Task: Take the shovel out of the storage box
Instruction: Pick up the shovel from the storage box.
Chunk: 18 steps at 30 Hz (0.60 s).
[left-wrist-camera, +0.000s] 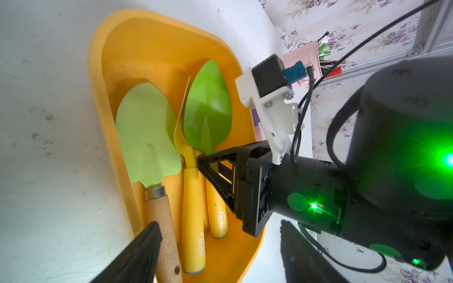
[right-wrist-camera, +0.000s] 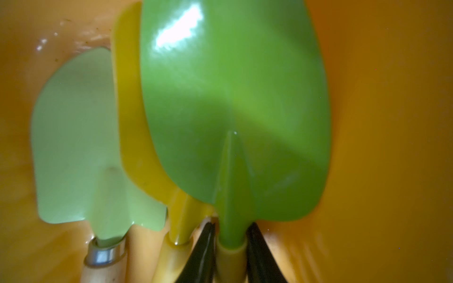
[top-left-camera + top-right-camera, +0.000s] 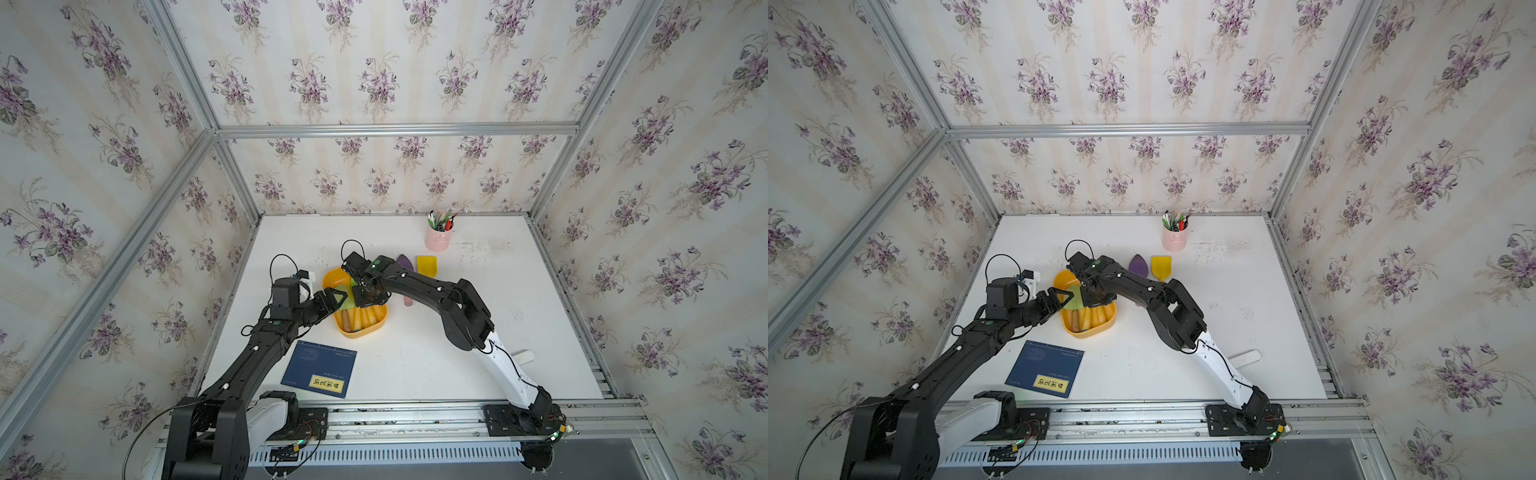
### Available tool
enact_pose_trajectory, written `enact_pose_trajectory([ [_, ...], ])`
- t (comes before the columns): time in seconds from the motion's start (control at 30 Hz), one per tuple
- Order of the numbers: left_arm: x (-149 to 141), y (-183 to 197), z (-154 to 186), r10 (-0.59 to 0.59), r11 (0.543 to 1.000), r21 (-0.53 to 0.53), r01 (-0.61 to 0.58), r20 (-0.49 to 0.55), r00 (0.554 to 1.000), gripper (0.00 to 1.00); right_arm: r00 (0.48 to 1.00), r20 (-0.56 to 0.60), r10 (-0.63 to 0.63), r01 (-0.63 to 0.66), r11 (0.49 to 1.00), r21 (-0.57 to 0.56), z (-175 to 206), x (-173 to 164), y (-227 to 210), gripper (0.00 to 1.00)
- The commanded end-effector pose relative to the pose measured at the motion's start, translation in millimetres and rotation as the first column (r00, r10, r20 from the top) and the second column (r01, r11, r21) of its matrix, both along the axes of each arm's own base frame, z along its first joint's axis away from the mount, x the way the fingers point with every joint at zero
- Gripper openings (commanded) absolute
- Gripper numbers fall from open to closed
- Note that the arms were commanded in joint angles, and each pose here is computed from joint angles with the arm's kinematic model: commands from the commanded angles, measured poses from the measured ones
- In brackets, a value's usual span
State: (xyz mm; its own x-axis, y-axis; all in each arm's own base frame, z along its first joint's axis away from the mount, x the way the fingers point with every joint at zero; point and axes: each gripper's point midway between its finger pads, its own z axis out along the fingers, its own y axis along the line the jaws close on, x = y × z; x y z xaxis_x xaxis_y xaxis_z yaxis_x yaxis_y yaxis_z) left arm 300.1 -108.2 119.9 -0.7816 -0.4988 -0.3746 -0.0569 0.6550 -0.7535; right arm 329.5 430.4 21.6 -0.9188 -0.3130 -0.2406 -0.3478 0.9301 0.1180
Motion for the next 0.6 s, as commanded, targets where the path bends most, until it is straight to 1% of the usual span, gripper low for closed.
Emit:
enact_pose_trajectory([
  [0.0,4,-1,5,-0.006,1.000,0.000,0.006,0.024,1.000,0.76,1.000,0.001,0.008,-0.008,1.000,-0.004,4,-1,-1,0.22],
  [0.13,6,-3,5,-0.011,1.000,-0.003,0.011,0.022,1.000,0.76,0.999,0.039,-0.002,0.001,1.000,0.025,25,3,1,0.18],
  [0.37,9,-9,8,-0.015,1.000,-0.017,0.016,0.029,0.999,0.77,0.998,0.058,0.008,-0.012,0.997,0.076,50,4,5,0.12],
  [0.47,12,-17,20,-0.013,0.997,-0.079,0.019,0.066,0.998,0.76,0.997,0.077,0.004,-0.013,0.993,0.114,68,5,5,0.09],
  [0.57,21,-33,38,-0.010,0.988,-0.151,0.025,0.098,0.995,0.76,0.994,0.105,-0.016,-0.003,0.984,0.176,99,8,-2,0.08],
])
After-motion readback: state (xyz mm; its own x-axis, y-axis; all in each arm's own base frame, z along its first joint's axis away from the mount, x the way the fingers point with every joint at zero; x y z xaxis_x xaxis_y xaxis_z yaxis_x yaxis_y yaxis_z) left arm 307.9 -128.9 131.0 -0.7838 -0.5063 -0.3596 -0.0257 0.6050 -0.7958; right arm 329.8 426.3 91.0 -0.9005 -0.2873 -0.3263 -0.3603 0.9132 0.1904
